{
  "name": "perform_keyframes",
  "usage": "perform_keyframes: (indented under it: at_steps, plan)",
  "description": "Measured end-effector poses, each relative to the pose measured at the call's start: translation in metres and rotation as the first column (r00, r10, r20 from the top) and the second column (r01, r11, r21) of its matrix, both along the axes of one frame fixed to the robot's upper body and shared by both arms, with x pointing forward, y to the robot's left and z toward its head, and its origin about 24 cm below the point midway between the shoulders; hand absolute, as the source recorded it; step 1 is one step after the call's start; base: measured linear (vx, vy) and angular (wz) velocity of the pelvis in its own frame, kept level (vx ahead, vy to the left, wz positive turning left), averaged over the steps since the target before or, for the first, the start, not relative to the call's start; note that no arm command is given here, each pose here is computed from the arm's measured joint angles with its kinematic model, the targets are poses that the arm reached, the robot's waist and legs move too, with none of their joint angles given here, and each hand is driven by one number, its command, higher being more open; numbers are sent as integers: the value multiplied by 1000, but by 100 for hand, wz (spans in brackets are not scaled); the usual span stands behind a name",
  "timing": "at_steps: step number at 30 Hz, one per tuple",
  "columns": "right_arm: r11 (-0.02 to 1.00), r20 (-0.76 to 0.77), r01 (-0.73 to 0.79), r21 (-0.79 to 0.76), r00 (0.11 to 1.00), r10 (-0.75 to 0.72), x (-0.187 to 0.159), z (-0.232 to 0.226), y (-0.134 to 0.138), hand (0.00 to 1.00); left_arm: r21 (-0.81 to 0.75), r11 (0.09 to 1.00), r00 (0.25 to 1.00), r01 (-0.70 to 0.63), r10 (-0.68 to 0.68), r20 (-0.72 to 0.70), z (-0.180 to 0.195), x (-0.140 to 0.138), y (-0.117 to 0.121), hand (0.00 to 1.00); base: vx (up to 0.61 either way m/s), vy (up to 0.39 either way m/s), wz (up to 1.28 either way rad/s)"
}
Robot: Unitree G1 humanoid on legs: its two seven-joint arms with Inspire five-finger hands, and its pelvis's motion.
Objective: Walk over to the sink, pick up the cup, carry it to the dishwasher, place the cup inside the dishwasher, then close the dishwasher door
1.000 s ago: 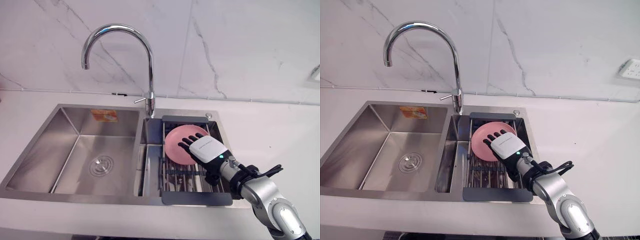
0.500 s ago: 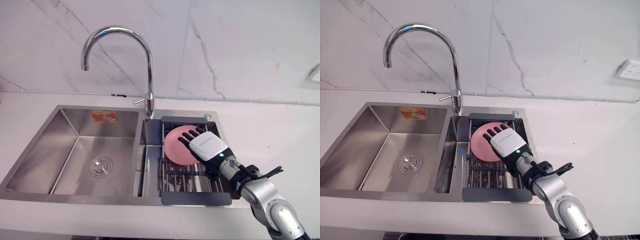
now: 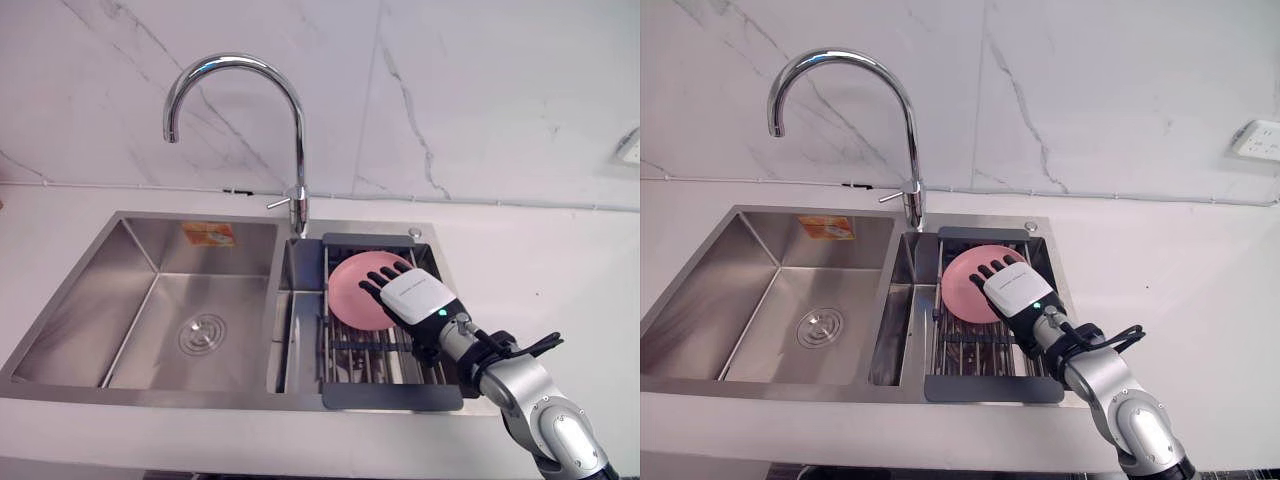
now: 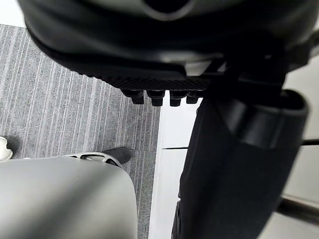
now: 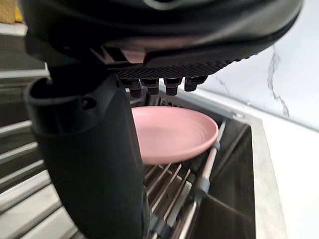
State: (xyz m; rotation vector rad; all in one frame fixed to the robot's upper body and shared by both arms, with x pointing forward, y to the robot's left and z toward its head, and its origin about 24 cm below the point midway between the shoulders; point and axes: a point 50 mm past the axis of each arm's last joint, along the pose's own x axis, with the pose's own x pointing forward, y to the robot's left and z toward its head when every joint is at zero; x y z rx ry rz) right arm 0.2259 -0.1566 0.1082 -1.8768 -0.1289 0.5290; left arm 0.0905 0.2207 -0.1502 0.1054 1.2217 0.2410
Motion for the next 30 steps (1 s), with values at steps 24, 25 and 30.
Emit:
perform_keyframes:
  at_steps: [24, 25, 30]
  plan:
    - [999, 68, -18, 26, 998, 16, 4, -9, 2, 0, 33, 999, 1000, -22, 23, -2, -2, -4, 1, 100, -12, 3, 0]
    - [999, 73, -23, 30, 997, 21, 4, -9, 2, 0, 34, 999, 1000, -23, 23, -2, -2, -4, 1, 100, 0, 0, 0]
    - [998, 90, -47, 31, 995, 45, 4, -9, 5, 0, 29, 999, 999, -39, 39, 0, -2, -4, 1, 100, 0, 0, 0]
